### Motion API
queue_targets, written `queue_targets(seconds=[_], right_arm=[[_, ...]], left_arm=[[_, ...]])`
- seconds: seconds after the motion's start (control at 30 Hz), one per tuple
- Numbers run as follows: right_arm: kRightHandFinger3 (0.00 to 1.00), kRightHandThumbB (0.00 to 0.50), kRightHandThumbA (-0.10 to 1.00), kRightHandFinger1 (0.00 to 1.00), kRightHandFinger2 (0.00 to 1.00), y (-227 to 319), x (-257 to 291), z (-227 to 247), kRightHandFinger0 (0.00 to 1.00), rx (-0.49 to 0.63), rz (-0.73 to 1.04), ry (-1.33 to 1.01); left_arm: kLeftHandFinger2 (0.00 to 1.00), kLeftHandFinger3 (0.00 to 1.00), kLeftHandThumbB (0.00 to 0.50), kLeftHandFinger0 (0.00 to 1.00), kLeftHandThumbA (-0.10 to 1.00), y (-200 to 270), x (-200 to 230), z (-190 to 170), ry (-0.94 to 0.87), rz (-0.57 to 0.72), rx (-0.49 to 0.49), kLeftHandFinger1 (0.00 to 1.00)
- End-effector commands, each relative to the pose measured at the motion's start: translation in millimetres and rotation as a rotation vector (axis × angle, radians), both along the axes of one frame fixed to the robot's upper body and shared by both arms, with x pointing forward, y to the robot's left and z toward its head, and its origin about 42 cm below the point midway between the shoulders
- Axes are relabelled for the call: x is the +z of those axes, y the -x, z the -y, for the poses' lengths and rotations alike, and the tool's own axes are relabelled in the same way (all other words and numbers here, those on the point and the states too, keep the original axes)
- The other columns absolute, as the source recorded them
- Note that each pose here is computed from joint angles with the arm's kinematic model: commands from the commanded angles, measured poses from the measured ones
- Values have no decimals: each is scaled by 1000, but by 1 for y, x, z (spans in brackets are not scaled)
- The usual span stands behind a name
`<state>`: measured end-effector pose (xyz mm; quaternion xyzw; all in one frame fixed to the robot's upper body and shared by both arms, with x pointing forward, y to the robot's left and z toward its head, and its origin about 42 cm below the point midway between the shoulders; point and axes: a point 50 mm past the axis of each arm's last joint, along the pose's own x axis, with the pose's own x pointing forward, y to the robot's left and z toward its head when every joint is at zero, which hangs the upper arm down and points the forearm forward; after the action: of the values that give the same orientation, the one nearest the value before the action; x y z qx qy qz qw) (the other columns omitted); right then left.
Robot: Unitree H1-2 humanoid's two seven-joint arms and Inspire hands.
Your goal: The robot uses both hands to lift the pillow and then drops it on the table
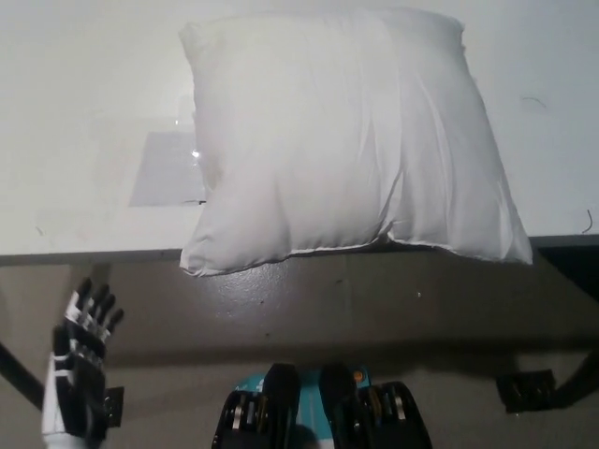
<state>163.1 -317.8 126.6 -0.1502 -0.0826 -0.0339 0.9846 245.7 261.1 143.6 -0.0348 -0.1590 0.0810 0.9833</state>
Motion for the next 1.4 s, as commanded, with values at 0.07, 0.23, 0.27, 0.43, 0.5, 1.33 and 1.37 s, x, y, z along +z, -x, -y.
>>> queue_targets(seconds=[0.07, 0.23, 0.27, 0.43, 0.5, 1.33, 1.37], right_arm=[[1000, 270, 1000, 1000, 1000, -23, 67, 16, 1000, 24, 174, 109], [1000, 320, 1000, 1000, 1000, -58, 115, 26, 1000, 21, 261, 158], [1000, 320, 1000, 1000, 1000, -58, 115, 26, 1000, 21, 260, 158], [1000, 267, 1000, 1000, 1000, -118, 170, 23, 1000, 3, 325, 158], [1000, 255, 1000, 1000, 1000, -128, 176, 20, 1000, 6, 323, 151], [1000, 442, 1000, 1000, 1000, -326, 269, -32, 1000, 67, 215, 212], [1000, 435, 1000, 1000, 1000, -332, 269, -32, 1000, 62, 194, 206]], left_arm=[[1000, 1000, 201, 1000, 1000, -7, 57, -21, -85, 239, 8, 1000], [1000, 1000, 234, 1000, 1000, -27, 99, -39, -79, 330, 61, 1000], [1000, 1000, 234, 1000, 1000, -27, 99, -39, -79, 331, 61, 1000], [1000, 1000, 252, 1000, 1000, -62, 158, -51, -103, 376, 112, 1000], [1000, 1000, 247, 1000, 1000, -67, 166, -52, -101, 380, 111, 1000], [1000, 1000, 281, 1000, 1000, -200, 257, -56, -105, 258, 80, 1000], [1000, 1000, 278, 1000, 1000, -204, 257, -56, -101, 247, 77, 1000]])
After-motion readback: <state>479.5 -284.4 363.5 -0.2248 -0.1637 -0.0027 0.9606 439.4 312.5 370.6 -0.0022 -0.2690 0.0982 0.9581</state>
